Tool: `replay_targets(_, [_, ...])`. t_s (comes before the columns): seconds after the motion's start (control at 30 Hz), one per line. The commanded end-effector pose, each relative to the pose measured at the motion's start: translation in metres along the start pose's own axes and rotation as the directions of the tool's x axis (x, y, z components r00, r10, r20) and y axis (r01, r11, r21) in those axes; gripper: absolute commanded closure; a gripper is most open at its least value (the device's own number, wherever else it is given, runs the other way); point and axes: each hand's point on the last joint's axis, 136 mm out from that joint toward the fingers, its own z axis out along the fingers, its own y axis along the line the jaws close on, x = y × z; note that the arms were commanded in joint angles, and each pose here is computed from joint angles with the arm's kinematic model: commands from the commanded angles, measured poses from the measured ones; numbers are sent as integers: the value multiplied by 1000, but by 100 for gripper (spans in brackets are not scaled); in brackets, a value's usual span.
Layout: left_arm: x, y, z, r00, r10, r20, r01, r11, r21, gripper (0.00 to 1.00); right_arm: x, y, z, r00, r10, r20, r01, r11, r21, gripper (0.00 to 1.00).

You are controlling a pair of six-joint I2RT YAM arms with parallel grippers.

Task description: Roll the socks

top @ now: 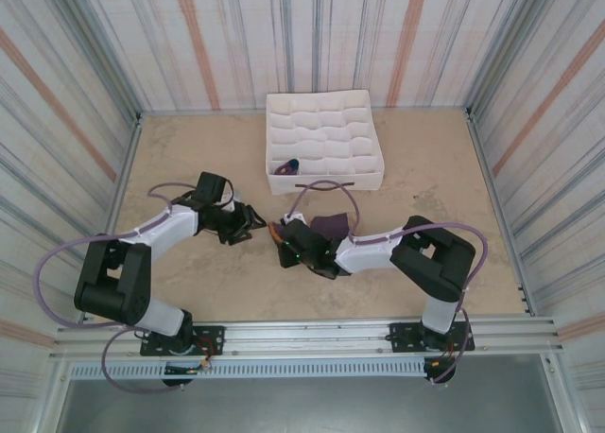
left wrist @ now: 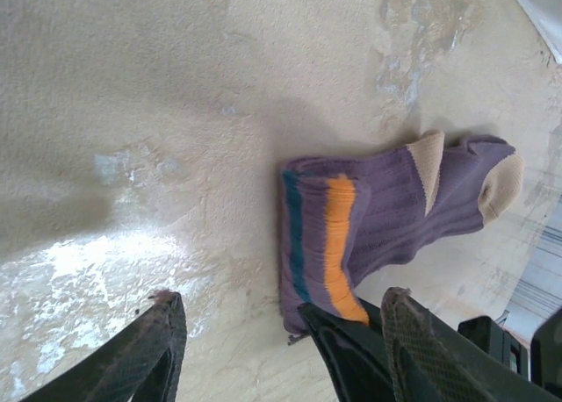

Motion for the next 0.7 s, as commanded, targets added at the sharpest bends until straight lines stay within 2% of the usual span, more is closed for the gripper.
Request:
replay_targets(0.0, [1, 6, 0, 1000, -18, 4, 18, 1000, -8, 40, 39, -21, 0, 973, 194, -127, -198, 980, -14, 100])
replay_targets(0.2, [1, 3, 0, 1000, -9, 11, 9, 1000, 2, 43, 48, -42, -6, 896, 426, -127, -433, 901, -32, 100])
replay_targets(0.37, [2, -11, 4, 998, 56, 20, -56, 998, 18, 44, 63, -62, -13, 776, 620, -120, -624, 782, 4, 100])
replay_targets(0.67, [17, -43, 29, 980, 197, -18, -195, 979, 66, 43, 88, -88, -24, 628, 773, -89, -768, 634, 93, 100])
